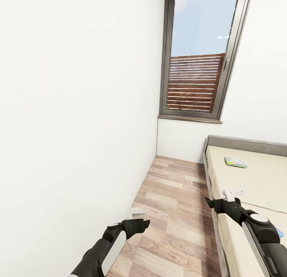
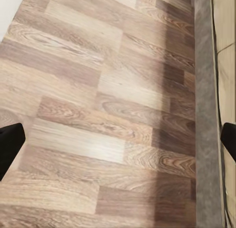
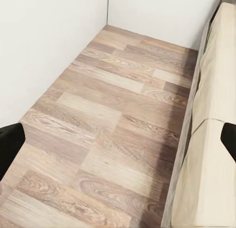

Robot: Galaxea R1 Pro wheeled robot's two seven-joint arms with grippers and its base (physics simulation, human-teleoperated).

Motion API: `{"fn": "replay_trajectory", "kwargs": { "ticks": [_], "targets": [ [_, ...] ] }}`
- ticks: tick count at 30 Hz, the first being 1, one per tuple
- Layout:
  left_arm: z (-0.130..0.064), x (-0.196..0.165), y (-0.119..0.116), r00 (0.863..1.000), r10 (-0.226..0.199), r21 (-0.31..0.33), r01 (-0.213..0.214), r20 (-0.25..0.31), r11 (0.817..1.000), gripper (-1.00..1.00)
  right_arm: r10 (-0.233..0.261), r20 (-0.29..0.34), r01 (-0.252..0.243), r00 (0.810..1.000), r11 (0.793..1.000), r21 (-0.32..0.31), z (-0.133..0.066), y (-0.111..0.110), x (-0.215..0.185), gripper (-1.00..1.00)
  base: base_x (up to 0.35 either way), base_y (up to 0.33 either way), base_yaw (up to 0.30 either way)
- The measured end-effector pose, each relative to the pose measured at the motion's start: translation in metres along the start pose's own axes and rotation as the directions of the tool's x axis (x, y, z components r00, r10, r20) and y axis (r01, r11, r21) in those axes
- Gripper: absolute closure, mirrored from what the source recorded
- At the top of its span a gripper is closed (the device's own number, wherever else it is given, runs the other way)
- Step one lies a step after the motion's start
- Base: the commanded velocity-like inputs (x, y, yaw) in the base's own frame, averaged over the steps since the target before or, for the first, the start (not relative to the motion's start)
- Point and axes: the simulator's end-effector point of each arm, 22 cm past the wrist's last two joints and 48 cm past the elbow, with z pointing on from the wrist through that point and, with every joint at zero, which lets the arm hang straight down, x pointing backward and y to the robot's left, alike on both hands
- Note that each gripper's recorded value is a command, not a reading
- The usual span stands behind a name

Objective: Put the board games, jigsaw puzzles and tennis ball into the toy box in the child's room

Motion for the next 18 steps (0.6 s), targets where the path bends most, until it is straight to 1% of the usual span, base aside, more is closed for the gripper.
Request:
{"fn": "replay_trajectory", "kwargs": {
  "ticks": [12,15,18],
  "targets": [
    [-0.0001,-0.0004,0.0002,1.000,-0.004,0.001,0.004,0.000,1.000,-1.00,0.001,-0.001,-0.001,1.000,1.000,0.000,0.0000,0.0001,0.0003,-1.00,0.006,0.009,-0.263],
    [-0.0002,-0.0004,0.0000,1.000,-0.004,0.002,0.004,0.000,1.000,-1.00,0.001,0.000,-0.001,1.000,1.000,0.000,-0.0001,0.0001,0.0001,-1.00,0.081,0.093,-0.109],
    [-0.0004,-0.0002,-0.0002,1.000,-0.004,0.002,0.004,-0.001,1.000,-1.00,0.001,0.001,-0.001,1.000,1.000,0.000,-0.0003,-0.0002,-0.0002,-1.00,0.197,0.170,-0.042]
  ]
}}
